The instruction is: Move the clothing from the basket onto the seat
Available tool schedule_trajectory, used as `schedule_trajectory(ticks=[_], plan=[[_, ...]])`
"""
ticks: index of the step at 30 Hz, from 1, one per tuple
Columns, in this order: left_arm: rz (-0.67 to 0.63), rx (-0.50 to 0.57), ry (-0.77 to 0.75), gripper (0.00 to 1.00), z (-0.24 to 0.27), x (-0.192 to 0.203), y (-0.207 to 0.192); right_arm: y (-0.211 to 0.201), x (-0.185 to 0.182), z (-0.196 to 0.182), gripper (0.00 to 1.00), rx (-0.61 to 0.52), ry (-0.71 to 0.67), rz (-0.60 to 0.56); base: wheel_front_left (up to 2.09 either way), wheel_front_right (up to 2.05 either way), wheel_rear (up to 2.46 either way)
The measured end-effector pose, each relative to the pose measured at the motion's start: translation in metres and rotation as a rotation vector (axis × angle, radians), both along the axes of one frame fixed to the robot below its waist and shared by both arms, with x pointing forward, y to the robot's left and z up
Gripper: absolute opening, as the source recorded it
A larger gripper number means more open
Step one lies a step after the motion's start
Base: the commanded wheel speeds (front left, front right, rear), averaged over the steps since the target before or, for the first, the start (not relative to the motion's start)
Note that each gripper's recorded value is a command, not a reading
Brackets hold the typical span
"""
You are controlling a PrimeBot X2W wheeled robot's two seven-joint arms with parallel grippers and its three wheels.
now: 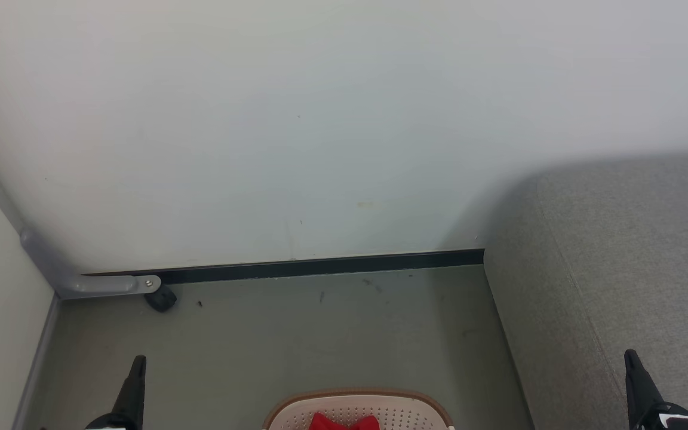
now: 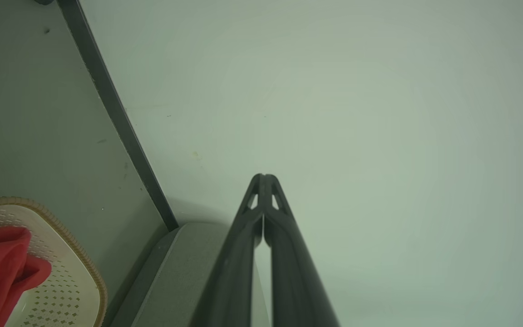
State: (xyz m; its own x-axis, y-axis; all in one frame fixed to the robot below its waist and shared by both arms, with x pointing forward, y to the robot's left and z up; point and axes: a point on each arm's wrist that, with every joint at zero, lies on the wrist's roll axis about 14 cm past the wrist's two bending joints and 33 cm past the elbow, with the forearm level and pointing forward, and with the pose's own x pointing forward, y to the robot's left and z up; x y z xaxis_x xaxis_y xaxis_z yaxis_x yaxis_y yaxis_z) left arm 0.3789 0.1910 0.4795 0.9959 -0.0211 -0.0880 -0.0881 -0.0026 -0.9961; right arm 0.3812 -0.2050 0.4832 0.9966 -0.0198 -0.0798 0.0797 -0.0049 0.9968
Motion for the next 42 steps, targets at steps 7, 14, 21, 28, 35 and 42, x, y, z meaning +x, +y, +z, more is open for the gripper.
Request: schedule_trajectory(ticks=[7, 14, 21, 28, 35, 42], plan=[[0.000, 0.000, 0.000, 0.00, 0.0000, 0.0000, 0.0000, 0.0000, 0.0000, 0.0000, 0.00, 0.000, 0.000, 0.000, 0.00, 0.00, 0.00], [0.000, 0.000, 0.000, 0.00, 0.0001, 0.0000, 0.0000, 0.0000, 0.0000, 0.0001, 0.00, 0.000, 0.000, 0.000, 0.00, 0.00, 0.00], [0.000, 0.000, 0.000, 0.00, 0.0000, 0.0000, 0.0000, 0.0000, 0.0000, 0.0000, 0.00, 0.000, 0.000, 0.000, 0.00, 0.00, 0.00], [0.000, 0.000, 0.000, 0.00, 0.0000, 0.0000, 0.0000, 0.0000, 0.0000, 0.0000, 0.00, 0.000, 0.000, 0.000, 0.00, 0.00, 0.00], [0.000, 0.000, 0.000, 0.00, 0.0000, 0.0000, 0.0000, 0.0000, 0.0000, 0.0000, 0.00, 0.000, 0.000, 0.000, 0.00, 0.00, 0.00], [0.000, 0.000, 0.000, 0.00, 0.0000, 0.0000, 0.0000, 0.0000, 0.0000, 0.0000, 0.00, 0.000, 0.000, 0.000, 0.00, 0.00, 0.00]])
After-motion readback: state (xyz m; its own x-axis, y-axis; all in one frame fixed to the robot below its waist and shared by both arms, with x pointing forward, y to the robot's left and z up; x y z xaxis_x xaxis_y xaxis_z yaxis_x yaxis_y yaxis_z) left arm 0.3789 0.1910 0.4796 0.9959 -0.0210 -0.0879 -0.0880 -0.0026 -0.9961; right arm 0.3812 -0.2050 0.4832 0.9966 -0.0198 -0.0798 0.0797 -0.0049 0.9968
